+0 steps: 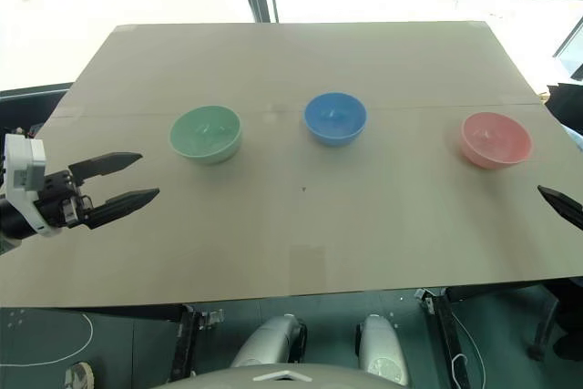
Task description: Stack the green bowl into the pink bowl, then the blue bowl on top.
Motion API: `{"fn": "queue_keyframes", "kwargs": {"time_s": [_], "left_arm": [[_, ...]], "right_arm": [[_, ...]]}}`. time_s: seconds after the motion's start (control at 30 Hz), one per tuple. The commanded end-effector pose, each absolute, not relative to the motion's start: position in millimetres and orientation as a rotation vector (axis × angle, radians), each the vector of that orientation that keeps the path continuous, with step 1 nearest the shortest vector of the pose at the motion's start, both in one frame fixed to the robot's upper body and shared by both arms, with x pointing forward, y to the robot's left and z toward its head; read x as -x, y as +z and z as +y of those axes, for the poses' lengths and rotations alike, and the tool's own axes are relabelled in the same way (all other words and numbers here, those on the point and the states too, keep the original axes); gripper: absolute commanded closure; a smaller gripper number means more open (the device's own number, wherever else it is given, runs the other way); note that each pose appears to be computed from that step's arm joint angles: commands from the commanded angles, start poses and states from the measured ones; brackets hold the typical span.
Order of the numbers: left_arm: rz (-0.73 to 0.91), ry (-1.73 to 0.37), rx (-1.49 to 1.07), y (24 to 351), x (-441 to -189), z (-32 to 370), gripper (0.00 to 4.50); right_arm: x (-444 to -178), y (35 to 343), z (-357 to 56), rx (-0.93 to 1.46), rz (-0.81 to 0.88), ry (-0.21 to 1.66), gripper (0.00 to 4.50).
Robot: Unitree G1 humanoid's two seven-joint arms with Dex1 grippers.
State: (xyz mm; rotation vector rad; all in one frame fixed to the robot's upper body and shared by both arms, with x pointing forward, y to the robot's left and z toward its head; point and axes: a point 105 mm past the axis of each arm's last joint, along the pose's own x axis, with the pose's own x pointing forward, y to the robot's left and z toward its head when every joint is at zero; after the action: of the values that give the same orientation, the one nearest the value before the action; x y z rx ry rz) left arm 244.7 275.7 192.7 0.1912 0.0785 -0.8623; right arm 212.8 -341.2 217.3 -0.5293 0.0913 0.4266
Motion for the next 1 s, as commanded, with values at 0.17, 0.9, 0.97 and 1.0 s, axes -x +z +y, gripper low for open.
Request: {"fn": "queue_keyframes", "kwargs": {"time_s": [0.17, 0.9, 0.97, 1.0], "left_arm": [[0.01, -0.916, -0.176, 210, -251, 256, 0.06], [-0.174, -1.375, -0.116, 212, -239, 148, 0.0], [-0.183, -1.364, -0.113, 213, -240, 148, 0.0], [-0.183, -1.359, -0.113, 213, -240, 148, 0.0]], "right_arm": [[-225, 219, -325, 0.543, 0.059, 0.458, 0.0], [-368, 125, -319, 0.68, 0.382, 0.36, 1.33], [-372, 127, -321, 0.682, 0.378, 0.356, 2.19], [-373, 128, -321, 0.681, 0.373, 0.359, 2.72]]}}
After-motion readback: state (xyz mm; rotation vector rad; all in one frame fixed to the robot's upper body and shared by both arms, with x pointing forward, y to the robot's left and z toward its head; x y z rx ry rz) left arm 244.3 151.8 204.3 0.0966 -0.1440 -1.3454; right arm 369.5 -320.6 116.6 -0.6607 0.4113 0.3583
